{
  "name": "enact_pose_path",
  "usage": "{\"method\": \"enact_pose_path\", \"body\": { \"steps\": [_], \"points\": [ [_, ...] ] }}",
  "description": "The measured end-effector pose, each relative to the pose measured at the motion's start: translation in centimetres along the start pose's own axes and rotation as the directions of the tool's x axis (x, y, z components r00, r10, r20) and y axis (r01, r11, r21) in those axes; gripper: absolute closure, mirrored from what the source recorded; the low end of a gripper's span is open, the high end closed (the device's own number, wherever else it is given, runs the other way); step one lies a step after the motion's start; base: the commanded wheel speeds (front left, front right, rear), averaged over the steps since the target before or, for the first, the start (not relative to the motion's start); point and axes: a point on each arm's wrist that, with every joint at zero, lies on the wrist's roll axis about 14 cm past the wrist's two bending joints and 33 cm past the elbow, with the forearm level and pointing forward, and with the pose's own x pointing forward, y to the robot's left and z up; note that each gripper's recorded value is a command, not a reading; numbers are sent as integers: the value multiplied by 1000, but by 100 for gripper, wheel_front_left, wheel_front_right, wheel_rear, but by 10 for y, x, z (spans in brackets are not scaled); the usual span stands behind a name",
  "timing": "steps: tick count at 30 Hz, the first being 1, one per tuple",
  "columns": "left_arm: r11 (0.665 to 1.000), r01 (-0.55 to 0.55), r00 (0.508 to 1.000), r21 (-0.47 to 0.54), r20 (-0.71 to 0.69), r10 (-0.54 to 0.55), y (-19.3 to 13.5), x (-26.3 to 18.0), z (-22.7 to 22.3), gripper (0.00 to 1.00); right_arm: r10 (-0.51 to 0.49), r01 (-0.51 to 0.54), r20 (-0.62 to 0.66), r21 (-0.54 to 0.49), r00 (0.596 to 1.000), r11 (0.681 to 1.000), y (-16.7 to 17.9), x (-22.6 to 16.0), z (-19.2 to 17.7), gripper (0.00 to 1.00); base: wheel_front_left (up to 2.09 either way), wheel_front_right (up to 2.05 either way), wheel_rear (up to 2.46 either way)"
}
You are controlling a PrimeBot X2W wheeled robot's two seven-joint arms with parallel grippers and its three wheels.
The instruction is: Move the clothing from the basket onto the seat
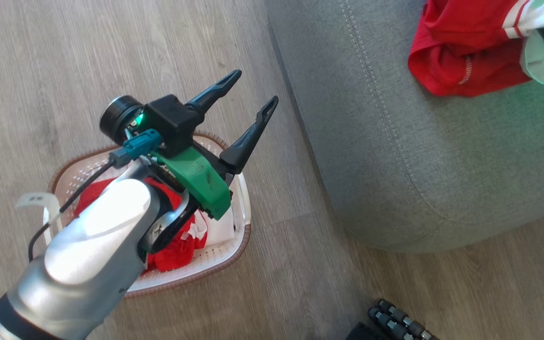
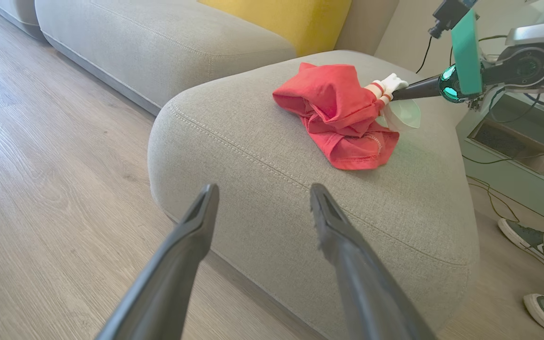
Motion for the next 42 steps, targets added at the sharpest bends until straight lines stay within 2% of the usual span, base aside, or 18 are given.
{"method": "enact_pose_path", "body": {
  "steps": [1,2,3,4,15,24,28,31,35,40,42],
  "points": [
    [1000,1,1000,6,4,-1,-1,0,3,0,1,-1,-4,-1,1000,1000,-1,-3,1,89,0,0,0],
    [1000,3,1000,8,7,-3,-2,0,5,0,0,0,-2,0,1000,1000,-1,-4,1,60,0,0,0],
    [1000,4,1000,8,12,-4,-3,0,6,0,-1,1,-4,-1,1000,1000,-2,-6,1,8,0,0,0],
    [1000,5,1000,9,17,-5,-4,0,8,0,-3,3,-10,-4,1000,1000,-3,-8,1,0,0,0,0],
    [999,3,998,40,61,-5,-19,-3,32,0,-5,4,-50,-14,999,1000,-15,-45,3,0,0,0,0],
    [999,-20,996,48,89,16,-37,-18,47,0,11,-8,40,-54,999,999,-26,-89,27,0,0,0,0],
    [998,-35,994,59,106,29,-44,-26,56,0,26,-16,132,-74,991,997,-29,-110,42,0,0,0,0],
    [996,-54,992,69,121,45,-47,-34,62,0,49,-28,243,-87,969,996,-26,-126,66,0,0,0,0],
    [993,-93,987,68,139,83,-46,-48,69,0,97,-62,379,-105,920,993,-15,-143,97,0,0,0,0],
    [983,-171,973,62,170,158,-36,-70,76,0,150,-104,451,-125,880,987,-2,-151,103,0,0,0,0],
    [975,-214,963,58,181,201,-29,-81,79,0,176,-125,497,-135,850,983,6,-156,111,0,0,0,0]
  ]
}}
